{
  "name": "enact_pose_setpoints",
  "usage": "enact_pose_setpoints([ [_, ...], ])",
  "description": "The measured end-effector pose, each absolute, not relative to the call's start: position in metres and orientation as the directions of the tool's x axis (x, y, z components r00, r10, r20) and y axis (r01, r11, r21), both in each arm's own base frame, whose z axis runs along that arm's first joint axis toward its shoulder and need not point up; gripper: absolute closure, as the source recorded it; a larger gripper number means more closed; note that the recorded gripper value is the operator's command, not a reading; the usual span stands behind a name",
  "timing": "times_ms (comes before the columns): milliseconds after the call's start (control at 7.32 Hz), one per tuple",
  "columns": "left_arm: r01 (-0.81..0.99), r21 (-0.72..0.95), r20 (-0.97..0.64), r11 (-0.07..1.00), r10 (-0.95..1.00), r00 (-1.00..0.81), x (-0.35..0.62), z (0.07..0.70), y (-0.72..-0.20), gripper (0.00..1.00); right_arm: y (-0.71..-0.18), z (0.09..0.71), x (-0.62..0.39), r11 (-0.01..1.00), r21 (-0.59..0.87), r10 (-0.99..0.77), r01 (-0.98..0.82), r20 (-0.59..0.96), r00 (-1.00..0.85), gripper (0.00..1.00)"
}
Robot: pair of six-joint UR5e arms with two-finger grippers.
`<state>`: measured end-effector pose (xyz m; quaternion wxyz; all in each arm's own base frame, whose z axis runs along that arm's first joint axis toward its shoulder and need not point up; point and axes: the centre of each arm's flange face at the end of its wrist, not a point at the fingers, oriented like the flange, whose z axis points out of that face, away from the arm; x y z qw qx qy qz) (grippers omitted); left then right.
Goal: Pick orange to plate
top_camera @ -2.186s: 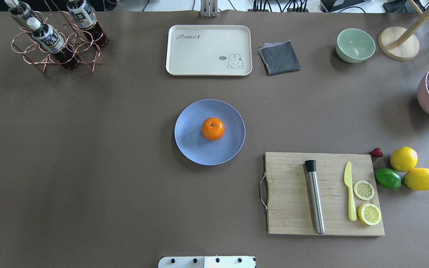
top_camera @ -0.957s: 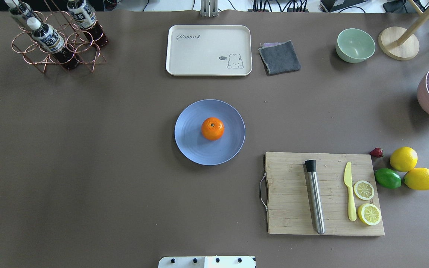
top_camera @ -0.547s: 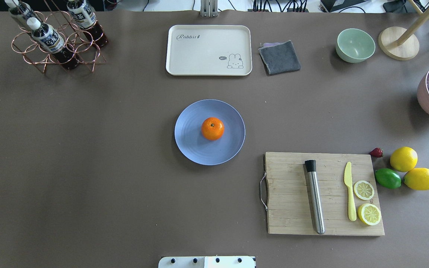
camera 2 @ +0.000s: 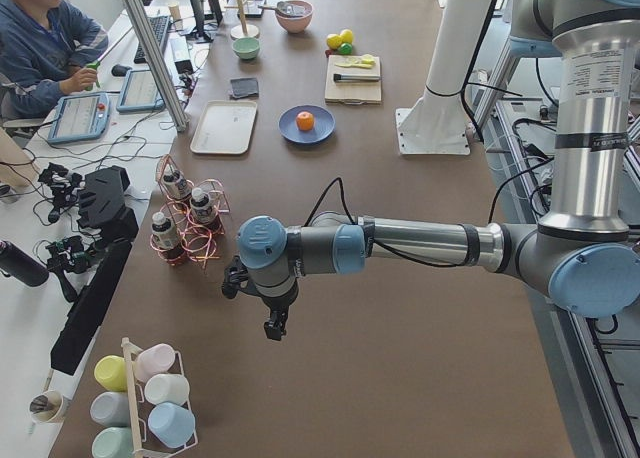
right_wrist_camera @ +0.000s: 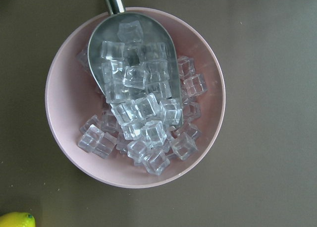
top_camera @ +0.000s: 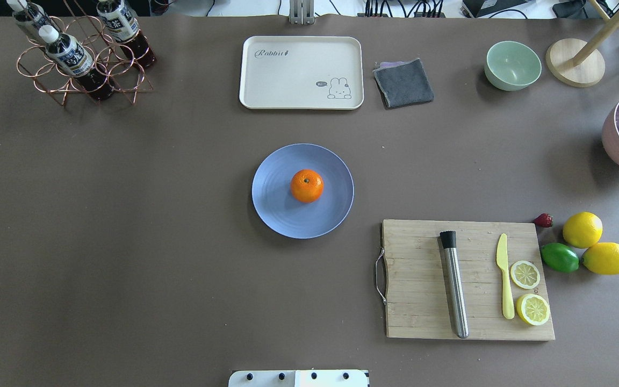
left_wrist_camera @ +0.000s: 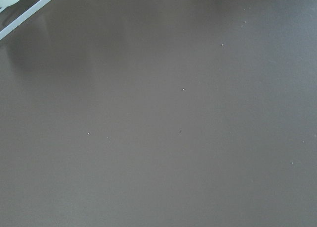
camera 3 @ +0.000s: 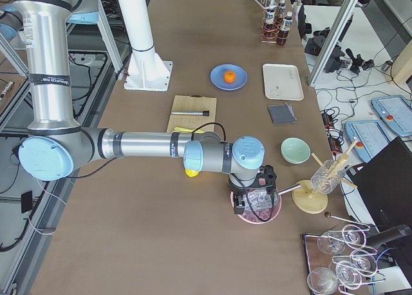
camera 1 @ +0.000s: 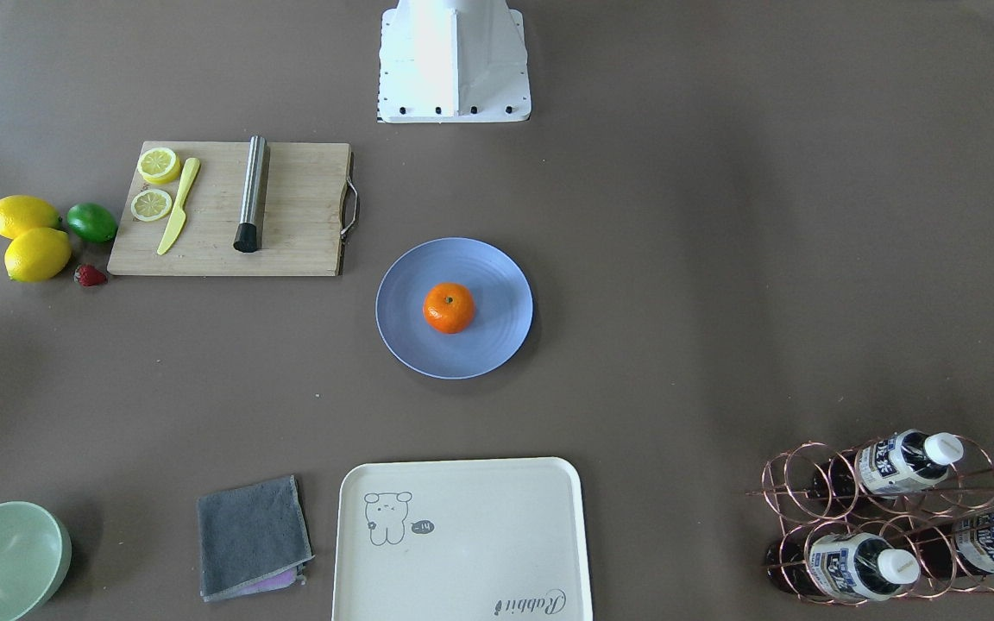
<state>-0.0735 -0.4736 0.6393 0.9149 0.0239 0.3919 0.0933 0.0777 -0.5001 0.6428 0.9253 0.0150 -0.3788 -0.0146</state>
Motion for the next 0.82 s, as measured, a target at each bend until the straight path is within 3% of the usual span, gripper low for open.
enact_pose_setpoints([
  [820, -0.152, 0.118, -0.713, 0.981, 0.190, 0.675, -0.0735, 0.6390, -0.4742, 0.02, -0.5022, 0.6408, 0.0762, 0.999, 0.043, -0.043, 0.019, 0.700, 0.713, 0.00],
])
